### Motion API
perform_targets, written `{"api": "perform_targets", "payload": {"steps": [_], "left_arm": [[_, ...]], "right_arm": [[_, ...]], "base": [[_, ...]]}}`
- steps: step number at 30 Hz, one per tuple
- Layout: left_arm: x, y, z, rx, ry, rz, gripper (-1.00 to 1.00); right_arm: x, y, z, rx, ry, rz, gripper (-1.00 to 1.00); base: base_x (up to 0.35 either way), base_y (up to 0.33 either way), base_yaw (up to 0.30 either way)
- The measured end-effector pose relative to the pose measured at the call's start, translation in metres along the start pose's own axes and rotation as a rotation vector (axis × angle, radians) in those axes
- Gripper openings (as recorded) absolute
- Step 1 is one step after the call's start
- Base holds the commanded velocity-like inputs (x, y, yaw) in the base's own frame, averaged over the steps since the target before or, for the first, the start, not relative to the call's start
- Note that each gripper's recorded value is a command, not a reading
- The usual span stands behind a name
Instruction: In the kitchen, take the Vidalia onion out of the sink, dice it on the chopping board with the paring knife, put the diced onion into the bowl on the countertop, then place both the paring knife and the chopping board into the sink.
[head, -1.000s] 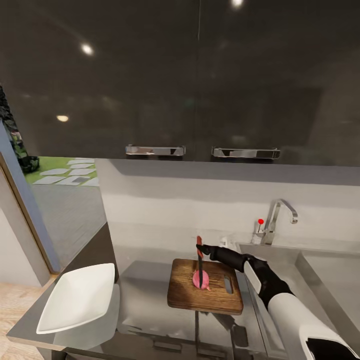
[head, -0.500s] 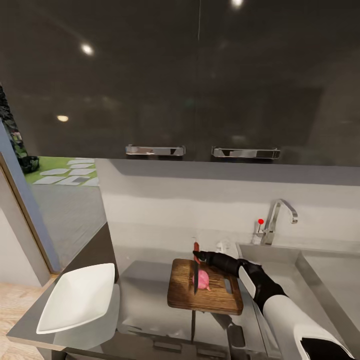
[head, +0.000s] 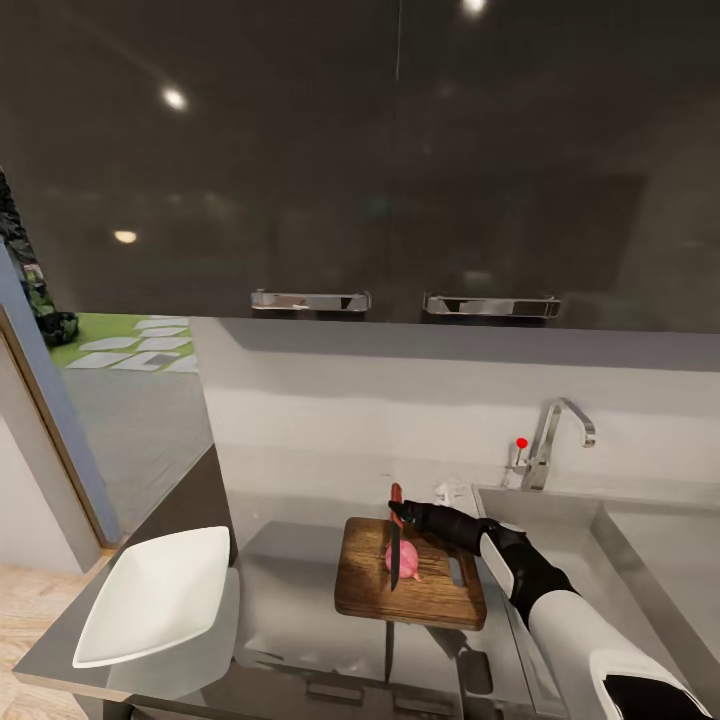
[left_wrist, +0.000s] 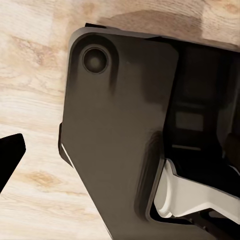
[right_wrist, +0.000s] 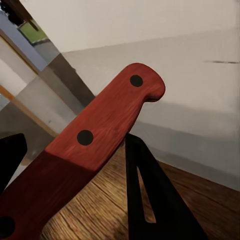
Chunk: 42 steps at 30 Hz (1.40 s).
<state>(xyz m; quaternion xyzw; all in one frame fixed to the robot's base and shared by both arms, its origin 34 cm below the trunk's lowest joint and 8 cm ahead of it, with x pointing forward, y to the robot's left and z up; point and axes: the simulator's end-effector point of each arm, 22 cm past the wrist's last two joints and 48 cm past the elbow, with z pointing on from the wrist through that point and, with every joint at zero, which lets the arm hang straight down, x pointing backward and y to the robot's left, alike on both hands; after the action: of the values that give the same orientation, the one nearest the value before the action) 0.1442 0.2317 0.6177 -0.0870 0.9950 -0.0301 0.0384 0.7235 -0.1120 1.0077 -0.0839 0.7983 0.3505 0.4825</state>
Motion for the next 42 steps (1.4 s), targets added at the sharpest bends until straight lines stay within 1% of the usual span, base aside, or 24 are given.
{"api": "perform_targets", "payload": {"steps": [6, 9, 15, 20, 23, 25, 28, 31, 36, 42], "left_arm": [[0.000, 0.000, 0.000, 0.000, 0.000, 0.000, 1.00], [0.000, 0.000, 0.000, 0.000, 0.000, 0.000, 1.00], [0.000, 0.000, 0.000, 0.000, 0.000, 0.000, 1.00], [0.000, 0.000, 0.000, 0.000, 0.000, 0.000, 1.00], [0.000, 0.000, 0.000, 0.000, 0.000, 0.000, 1.00], [0.000, 0.000, 0.000, 0.000, 0.000, 0.000, 1.00], [0.000, 0.000, 0.000, 0.000, 0.000, 0.000, 1.00], [0.000, 0.000, 0.000, 0.000, 0.000, 0.000, 1.00], [0.000, 0.001, 0.000, -0.001, 0.000, 0.000, 1.00], [0.000, 0.001, 0.000, -0.001, 0.000, 0.000, 1.00]], "right_arm": [[-0.001, 0.001, 0.001, -0.001, -0.008, -0.008, -1.00], [-0.006, -0.001, 0.002, 0.016, -0.035, -0.032, -1.00], [-0.011, -0.009, 0.003, 0.059, -0.076, -0.059, -1.00], [-0.012, -0.010, 0.003, 0.063, -0.089, -0.068, -1.00], [-0.014, -0.008, 0.004, 0.063, -0.099, -0.093, -1.00], [-0.015, -0.010, 0.004, 0.075, -0.111, -0.115, -1.00], [-0.011, -0.012, 0.006, 0.091, -0.104, -0.156, -1.00], [-0.008, -0.012, 0.006, 0.095, -0.091, -0.182, -1.00], [-0.006, -0.012, 0.007, 0.097, -0.084, -0.197, -1.00], [-0.009, -0.011, 0.006, 0.095, -0.100, -0.211, -1.00]], "base": [[0.000, 0.000, 0.000], [0.000, 0.000, 0.000], [0.000, 0.000, 0.000], [0.000, 0.000, 0.000], [0.000, 0.000, 0.000], [0.000, 0.000, 0.000], [0.000, 0.000, 0.000], [0.000, 0.000, 0.000], [0.000, 0.000, 0.000], [0.000, 0.000, 0.000]]}}
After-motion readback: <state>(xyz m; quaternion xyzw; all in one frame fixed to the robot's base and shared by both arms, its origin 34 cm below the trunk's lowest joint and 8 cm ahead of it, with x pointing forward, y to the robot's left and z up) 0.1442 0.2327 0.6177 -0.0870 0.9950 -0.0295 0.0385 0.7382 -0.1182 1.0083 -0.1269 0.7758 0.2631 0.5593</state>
